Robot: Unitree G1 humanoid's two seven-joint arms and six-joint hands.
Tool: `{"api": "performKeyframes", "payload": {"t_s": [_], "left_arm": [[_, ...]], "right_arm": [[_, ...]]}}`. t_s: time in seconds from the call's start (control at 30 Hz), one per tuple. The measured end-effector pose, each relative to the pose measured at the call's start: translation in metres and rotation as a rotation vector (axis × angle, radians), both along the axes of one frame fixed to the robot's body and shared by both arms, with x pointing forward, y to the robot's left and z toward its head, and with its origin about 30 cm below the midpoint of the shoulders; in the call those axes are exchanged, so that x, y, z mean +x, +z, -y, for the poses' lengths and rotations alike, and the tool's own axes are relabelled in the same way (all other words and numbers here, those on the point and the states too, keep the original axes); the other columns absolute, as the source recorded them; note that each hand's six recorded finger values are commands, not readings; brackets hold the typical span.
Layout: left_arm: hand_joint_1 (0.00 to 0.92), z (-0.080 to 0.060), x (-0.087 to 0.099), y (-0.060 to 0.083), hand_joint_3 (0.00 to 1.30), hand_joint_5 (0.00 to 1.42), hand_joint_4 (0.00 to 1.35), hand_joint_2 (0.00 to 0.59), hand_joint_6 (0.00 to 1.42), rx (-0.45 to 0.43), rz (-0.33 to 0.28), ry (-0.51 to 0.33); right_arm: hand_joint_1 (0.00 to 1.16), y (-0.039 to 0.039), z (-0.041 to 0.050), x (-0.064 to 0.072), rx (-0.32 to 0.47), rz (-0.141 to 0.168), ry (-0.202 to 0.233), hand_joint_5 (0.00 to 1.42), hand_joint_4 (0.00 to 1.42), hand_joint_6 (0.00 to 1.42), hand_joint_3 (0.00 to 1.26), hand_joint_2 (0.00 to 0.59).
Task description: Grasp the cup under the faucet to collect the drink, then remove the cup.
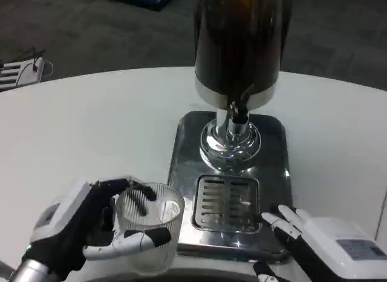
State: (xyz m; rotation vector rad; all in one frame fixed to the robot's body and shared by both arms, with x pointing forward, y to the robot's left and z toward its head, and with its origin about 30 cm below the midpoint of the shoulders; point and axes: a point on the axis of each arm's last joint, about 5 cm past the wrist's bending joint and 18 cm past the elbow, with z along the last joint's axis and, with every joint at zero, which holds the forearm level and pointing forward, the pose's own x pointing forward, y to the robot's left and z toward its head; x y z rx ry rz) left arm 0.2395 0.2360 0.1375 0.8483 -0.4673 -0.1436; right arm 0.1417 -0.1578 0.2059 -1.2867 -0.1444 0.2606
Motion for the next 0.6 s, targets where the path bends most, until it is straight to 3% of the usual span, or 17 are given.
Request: {"api": "performKeyframes", "payload": {"t_s": [0.17,0.33,0.47,0.6], "left_arm": [[0.517,0.006,0.025,-0.002,0.96,1.30,1.11,0.000,1.42,0.012,0.000,0.050],[0.517,0.019,0.061,0.012,0.96,1.30,1.11,0.000,1.42,0.024,0.040,0.106],[0.517,0.032,0.077,0.027,0.95,1.30,1.11,0.000,1.42,-0.013,0.114,0.104],[0.517,0.041,0.080,0.035,0.95,1.30,1.11,0.000,1.42,-0.045,0.192,0.049]], "right_arm": [[0.26,0.0027,0.0034,-0.005,0.004,0.013,-0.025,0.00,0.00,0.06,0.11,0.517],[0.26,0.0046,0.0050,-0.009,0.006,0.023,-0.031,0.00,0.00,0.06,0.11,0.517],[0.26,0.0058,0.0074,-0.012,0.007,0.028,-0.041,0.00,0.00,0.06,0.11,0.517],[0.26,0.0049,0.0081,-0.013,0.011,0.021,-0.036,0.00,0.00,0.06,0.11,0.517]]}}
